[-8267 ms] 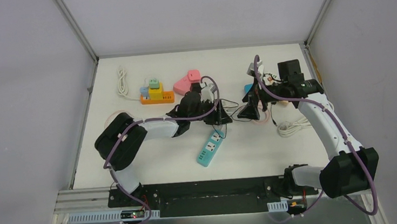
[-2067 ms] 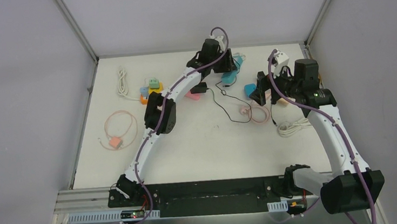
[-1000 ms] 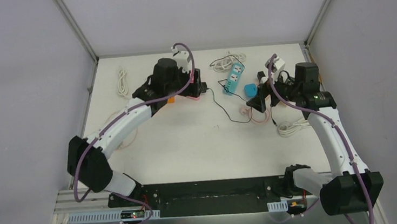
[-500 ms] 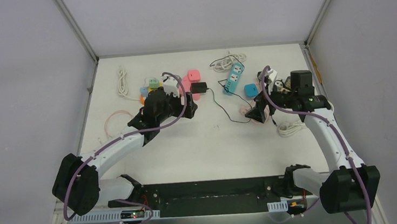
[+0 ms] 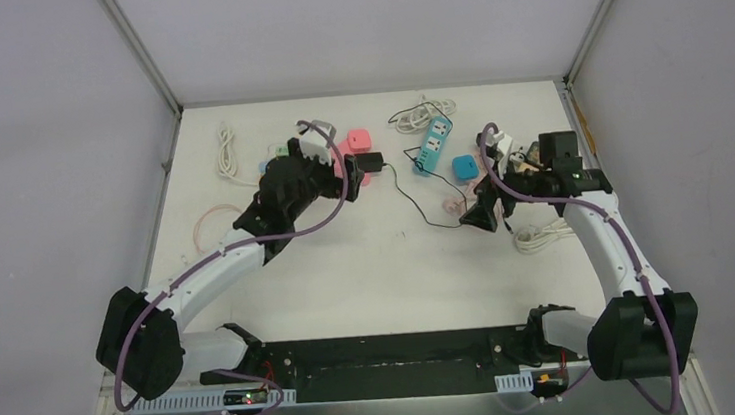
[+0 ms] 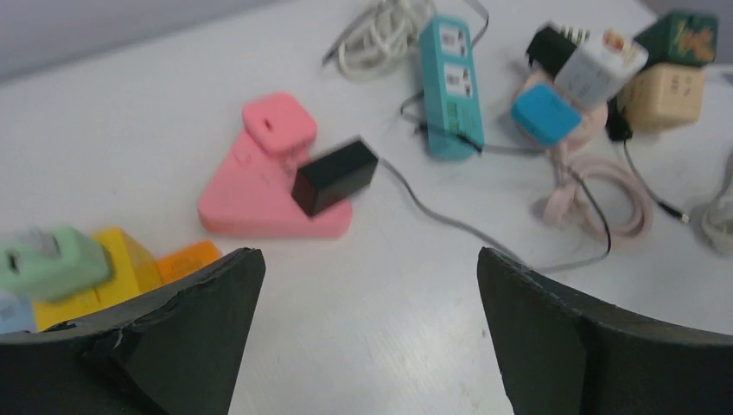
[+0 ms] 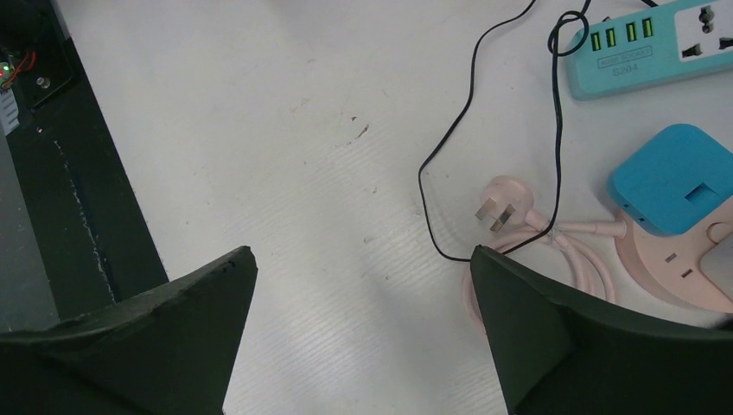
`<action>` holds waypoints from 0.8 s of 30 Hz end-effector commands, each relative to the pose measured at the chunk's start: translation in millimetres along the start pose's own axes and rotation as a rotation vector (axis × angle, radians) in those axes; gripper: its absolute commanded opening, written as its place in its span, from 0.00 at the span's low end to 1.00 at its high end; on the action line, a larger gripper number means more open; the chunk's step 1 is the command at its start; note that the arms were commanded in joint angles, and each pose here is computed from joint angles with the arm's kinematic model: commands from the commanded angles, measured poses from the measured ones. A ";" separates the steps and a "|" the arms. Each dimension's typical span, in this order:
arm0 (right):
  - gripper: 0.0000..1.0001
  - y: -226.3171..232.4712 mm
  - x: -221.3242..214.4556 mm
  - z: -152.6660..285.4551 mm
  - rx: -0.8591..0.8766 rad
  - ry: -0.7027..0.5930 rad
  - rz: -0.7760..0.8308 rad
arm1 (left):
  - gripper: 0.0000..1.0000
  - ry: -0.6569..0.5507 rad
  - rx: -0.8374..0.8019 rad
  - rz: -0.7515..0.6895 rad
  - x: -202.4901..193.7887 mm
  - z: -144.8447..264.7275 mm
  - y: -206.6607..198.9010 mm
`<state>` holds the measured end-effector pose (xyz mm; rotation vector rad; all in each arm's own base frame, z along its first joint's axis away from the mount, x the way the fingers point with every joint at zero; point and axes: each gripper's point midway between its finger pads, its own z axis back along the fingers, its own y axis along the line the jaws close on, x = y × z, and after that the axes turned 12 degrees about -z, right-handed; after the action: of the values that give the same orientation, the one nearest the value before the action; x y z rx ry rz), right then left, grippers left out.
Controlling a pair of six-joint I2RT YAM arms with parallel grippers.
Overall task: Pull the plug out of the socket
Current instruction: Move the socket to the center of the board.
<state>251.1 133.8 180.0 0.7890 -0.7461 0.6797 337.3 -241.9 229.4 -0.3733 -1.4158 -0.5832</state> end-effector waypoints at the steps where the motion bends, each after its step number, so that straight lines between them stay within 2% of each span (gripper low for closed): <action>1: 1.00 -0.7 18.7 10.5 0.001 -0.035 0.071 | 0.99 -0.167 0.069 -0.150 106.1 -19.8 23.5; 3: 1.00 0.5 18.3 10.3 0.008 -0.036 0.075 | 0.99 -0.170 0.060 -0.172 122.8 -33.8 25.8; 6: 1.00 -7.9 16.7 12.4 -0.013 -0.036 0.075 | 0.99 -0.240 0.063 -0.182 157.9 -57.2 31.7; 9: 1.00 -10.9 16.1 9.3 -0.002 -0.031 0.072 | 0.99 -0.193 0.048 -0.232 181.8 -70.7 35.7; 10: 1.00 -11.5 15.9 8.2 0.006 -0.029 0.072 | 0.99 -0.175 0.045 -0.244 180.1 -71.6 36.4; 15: 1.00 -19.4 21.7 0.8 0.026 -0.010 0.090 | 0.99 -0.081 0.047 -0.231 120.7 -74.9 41.7; 24: 1.00 -28.7 41.0 -33.9 0.055 0.120 0.142 | 0.99 -0.039 0.172 -0.237 109.4 -64.0 70.6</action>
<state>293.4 144.4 175.3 0.7707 -0.6748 0.7870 436.0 -256.8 311.6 -0.1410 -1.4759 -0.6945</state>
